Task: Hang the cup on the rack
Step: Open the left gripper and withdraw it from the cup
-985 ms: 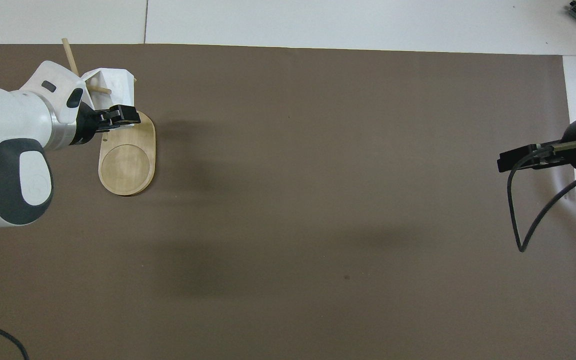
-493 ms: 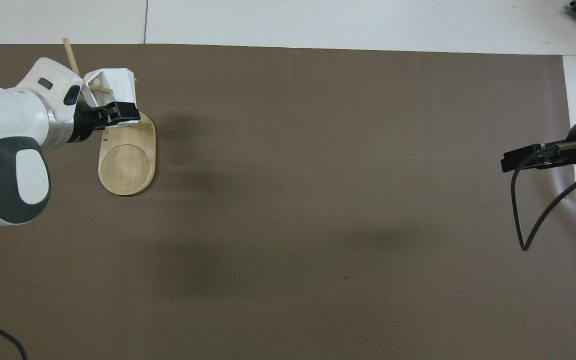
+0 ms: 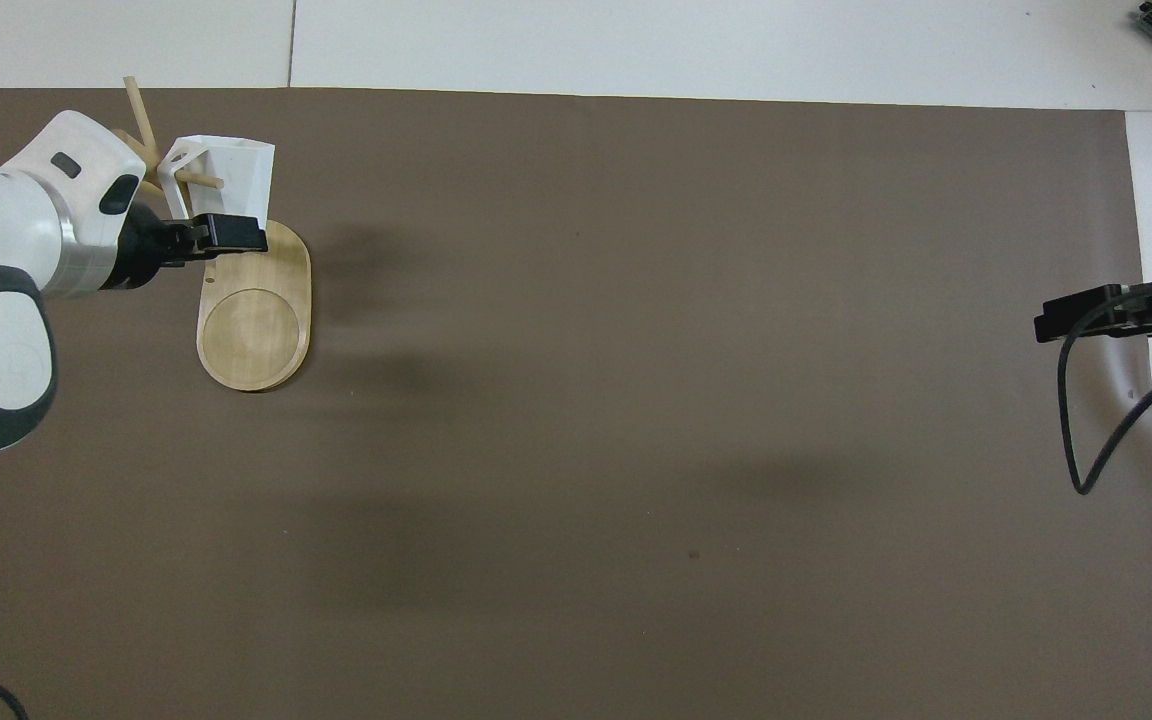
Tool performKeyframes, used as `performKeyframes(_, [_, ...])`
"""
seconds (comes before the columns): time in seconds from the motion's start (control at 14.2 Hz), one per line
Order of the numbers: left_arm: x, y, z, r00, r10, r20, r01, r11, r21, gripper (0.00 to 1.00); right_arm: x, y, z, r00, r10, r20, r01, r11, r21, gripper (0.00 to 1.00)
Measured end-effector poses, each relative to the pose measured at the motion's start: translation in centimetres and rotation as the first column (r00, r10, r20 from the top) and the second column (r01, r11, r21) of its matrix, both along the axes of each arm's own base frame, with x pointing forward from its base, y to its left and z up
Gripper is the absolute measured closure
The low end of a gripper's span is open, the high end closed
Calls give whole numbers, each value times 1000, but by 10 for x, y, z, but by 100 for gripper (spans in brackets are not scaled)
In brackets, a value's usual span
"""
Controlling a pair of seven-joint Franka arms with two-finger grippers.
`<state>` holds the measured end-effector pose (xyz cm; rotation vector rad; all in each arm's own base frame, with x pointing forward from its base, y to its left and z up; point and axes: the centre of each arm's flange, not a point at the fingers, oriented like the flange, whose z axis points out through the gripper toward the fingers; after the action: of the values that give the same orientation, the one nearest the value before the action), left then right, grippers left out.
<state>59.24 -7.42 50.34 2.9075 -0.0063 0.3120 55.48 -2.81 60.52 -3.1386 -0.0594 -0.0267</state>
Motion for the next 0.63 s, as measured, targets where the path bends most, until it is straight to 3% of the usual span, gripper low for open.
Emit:
performKeyframes(0.14, [-17, 23, 21, 998, -51, -38, 51, 999, 16, 0, 0, 0, 0, 1000, 0, 0, 0, 1000, 1, 0])
performKeyframes(0.28, [-28, 35, 40, 997, -72, -35, 74, 995, 60, 0, 0, -5, 0, 1000, -9, 0, 9, 1000, 1, 0])
performKeyframes(0.63, [-35, 43, 103, 992, -102, -73, 110, 988, 111, 0, -1, -12, 0, 1000, -21, 1, 21, 1000, 1, 0])
